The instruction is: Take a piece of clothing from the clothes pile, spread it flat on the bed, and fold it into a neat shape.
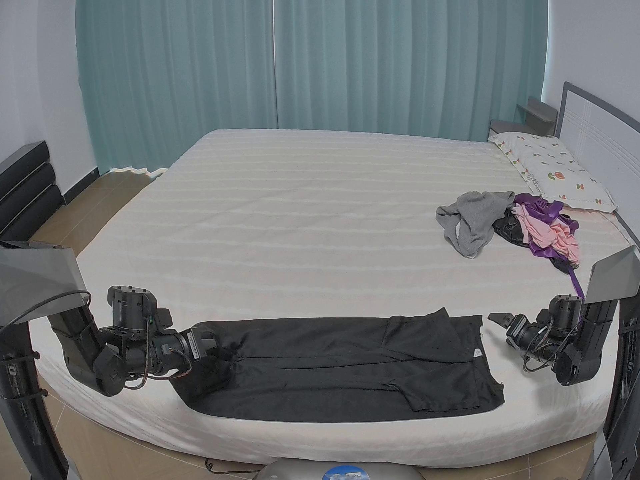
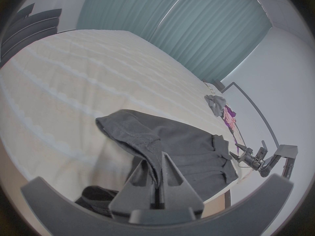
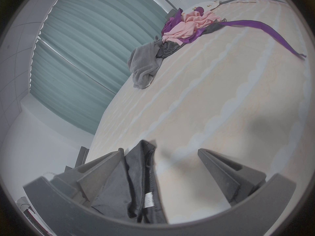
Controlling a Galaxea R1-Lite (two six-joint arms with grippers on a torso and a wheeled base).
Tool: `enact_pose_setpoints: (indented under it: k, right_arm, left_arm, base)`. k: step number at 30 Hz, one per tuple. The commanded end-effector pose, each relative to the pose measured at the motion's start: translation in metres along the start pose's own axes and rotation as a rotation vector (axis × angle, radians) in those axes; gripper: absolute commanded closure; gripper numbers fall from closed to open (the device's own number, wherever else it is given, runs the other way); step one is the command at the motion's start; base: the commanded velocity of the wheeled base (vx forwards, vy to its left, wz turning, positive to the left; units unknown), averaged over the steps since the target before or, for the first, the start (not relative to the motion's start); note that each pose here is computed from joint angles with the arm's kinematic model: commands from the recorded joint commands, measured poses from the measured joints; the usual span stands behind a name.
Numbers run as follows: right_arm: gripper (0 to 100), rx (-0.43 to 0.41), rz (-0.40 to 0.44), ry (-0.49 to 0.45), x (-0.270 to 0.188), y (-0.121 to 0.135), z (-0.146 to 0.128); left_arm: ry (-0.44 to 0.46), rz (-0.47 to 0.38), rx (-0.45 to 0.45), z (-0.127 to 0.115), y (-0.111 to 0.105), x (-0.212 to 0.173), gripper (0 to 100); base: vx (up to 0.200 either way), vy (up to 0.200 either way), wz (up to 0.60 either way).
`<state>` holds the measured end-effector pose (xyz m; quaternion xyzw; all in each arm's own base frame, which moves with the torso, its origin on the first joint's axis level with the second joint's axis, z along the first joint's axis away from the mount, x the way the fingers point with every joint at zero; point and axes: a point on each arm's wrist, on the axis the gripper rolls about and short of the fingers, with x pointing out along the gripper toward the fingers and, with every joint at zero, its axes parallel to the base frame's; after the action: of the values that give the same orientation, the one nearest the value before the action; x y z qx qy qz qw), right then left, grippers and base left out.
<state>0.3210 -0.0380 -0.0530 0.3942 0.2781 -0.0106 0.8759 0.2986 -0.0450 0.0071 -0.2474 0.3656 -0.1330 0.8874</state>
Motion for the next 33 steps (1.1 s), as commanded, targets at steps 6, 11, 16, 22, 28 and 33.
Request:
enact_pose_setpoints:
  k: [6,11,16,22,28,33]
  right_arm:
    - [0,0.0,0.001,0.0,0.0,0.0,0.0]
    - [0,0.0,0.001,0.0,0.0,0.0,0.0]
    - [0,-0.001,-0.001,0.001,0.0,0.0,-0.001]
    - [0,-0.001,0.0,0.002,0.0,0.0,-0.001]
    - [0,-0.003,0.003,0.003,0.0,0.001,-0.002]
    - [0,-0.003,0.003,0.003,0.0,0.001,-0.002]
  left_arm:
    - [-0.043,-0.063,0.052,0.003,-0.039,-0.005,100]
    - [-0.027,-0.078,0.087,0.003,-0.06,-0.001,100]
    - [0.023,-0.074,0.113,0.008,-0.087,0.006,100]
    - [0.053,-0.062,0.154,0.01,-0.117,0.019,100]
    - [0.116,-0.095,0.172,0.002,-0.149,0.032,100]
    - [0.143,-0.097,0.189,-0.006,-0.169,0.043,100]
  base:
    - [0.0,-0.2,0.0]
    - [0.0,-0.2,0.0]
    - [0.0,-0.2,0.0]
    - [0.0,-0.2,0.0]
    - [0.0,-0.2,0.0]
    - [0.0,-0.2,0.0]
